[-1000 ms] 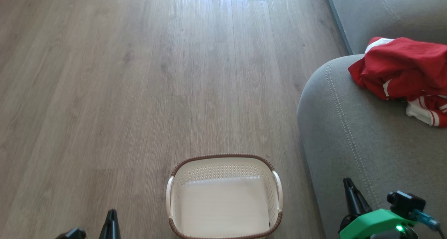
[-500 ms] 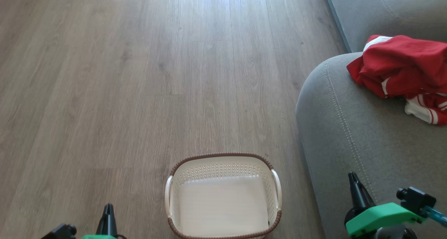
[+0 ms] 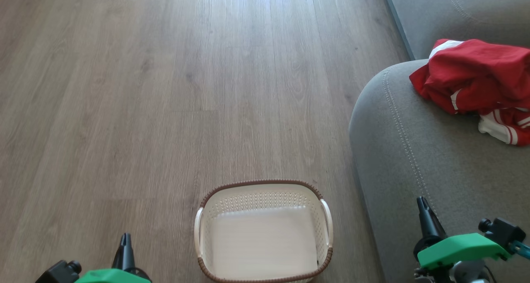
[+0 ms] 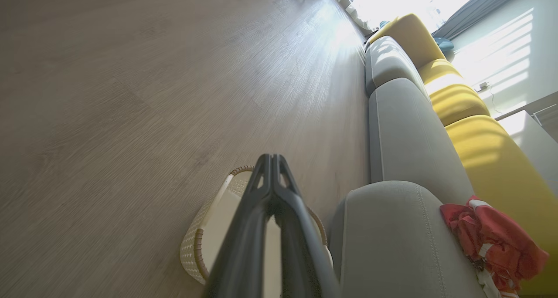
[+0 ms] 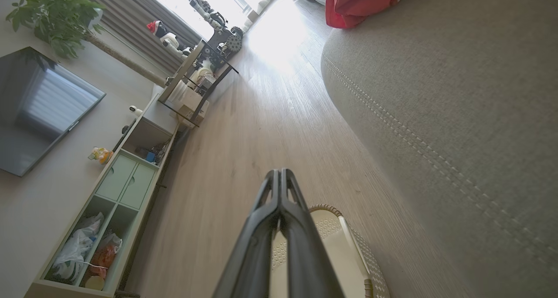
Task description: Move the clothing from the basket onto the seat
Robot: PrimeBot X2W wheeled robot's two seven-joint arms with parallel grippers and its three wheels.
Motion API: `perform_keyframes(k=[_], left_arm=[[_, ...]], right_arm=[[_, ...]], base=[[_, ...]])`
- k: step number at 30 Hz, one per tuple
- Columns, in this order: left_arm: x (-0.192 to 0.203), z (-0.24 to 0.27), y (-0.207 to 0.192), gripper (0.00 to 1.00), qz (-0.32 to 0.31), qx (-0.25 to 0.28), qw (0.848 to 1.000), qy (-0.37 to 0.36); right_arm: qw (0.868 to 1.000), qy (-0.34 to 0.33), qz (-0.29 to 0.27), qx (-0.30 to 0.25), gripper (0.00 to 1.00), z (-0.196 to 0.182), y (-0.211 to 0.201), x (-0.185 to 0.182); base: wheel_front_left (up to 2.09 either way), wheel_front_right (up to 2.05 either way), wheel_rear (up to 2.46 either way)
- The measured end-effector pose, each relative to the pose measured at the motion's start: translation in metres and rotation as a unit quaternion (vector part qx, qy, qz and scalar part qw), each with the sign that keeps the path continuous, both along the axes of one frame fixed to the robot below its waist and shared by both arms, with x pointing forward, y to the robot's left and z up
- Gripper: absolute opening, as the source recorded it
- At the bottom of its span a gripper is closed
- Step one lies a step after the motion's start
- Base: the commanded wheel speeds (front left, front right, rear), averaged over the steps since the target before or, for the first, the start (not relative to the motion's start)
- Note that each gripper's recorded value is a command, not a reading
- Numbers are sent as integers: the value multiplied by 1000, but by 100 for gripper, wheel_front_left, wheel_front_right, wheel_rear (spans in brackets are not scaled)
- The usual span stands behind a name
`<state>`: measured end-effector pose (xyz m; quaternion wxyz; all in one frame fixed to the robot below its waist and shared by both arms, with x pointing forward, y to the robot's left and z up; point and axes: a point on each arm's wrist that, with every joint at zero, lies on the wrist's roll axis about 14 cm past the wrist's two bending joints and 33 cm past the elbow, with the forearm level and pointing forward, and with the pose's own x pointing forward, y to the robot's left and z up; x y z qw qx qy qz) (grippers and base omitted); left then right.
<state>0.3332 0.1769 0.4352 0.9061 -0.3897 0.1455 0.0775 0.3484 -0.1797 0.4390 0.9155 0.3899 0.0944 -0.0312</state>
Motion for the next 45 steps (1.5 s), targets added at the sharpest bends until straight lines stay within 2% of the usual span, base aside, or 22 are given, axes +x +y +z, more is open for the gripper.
perform_keyframes(k=[23,45], left_arm=[[14,13,1,0,22,-121,992,-20],[28,30,5,0,40,-239,969,-52]], right_arm=[[992,-6,-36,121,0,8,-9,8],[968,-23,-59,243,0,21,-16,17]], base=[[0,0,0],[0,0,0]])
